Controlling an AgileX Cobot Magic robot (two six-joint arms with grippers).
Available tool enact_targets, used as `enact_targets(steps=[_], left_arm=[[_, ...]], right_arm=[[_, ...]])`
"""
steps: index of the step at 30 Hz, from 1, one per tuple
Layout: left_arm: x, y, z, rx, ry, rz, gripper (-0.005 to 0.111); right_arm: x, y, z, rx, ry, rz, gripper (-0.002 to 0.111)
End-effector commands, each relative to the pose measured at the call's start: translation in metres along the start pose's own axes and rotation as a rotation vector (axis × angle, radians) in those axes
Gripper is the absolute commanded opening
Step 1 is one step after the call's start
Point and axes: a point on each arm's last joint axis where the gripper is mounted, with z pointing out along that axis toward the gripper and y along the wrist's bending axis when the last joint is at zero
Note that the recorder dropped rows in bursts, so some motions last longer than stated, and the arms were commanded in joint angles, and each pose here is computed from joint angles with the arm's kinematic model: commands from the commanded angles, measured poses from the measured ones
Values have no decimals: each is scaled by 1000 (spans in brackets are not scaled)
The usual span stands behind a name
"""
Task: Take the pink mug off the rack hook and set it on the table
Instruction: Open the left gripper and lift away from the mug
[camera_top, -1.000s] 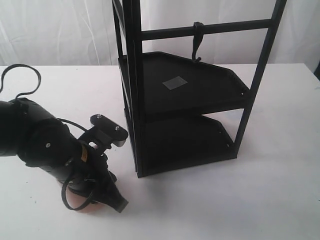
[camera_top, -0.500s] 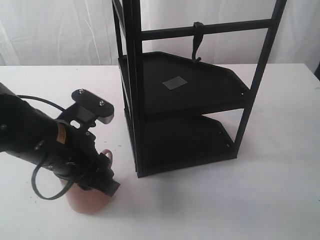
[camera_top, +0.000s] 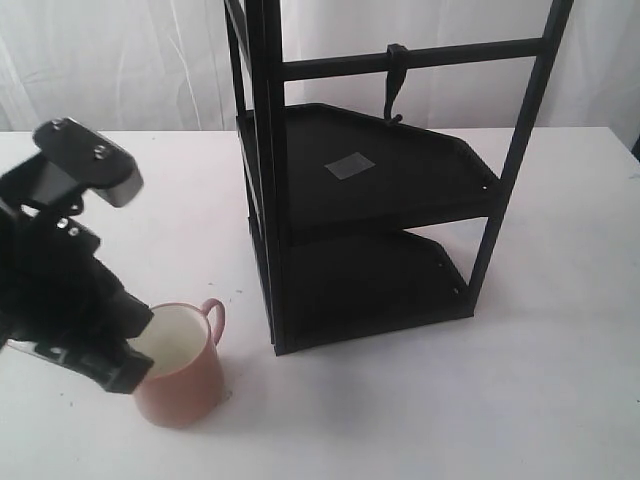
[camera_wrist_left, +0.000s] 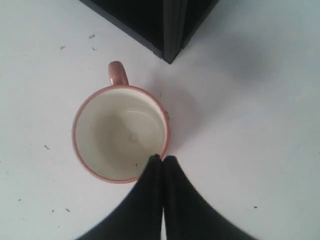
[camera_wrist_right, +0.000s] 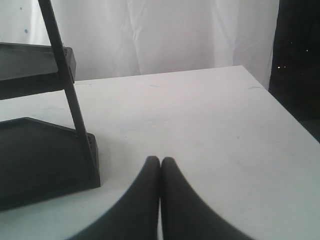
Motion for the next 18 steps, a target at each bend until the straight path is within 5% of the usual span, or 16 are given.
enact_targets(steps=[1, 7, 11, 18], left_arm=[[14, -3, -35, 38, -122, -26, 0], [47, -14, -94, 167, -413, -71, 0], [71, -14, -126, 167, -538, -46, 0], [78, -10, -136, 120, -616, -15, 0]], right_arm=[[0, 0, 0, 4, -15, -7, 0], [0, 0, 0, 4, -12, -7, 0], [0, 0, 0, 4, -12, -7, 0], [0, 0, 0, 4, -12, -7, 0]])
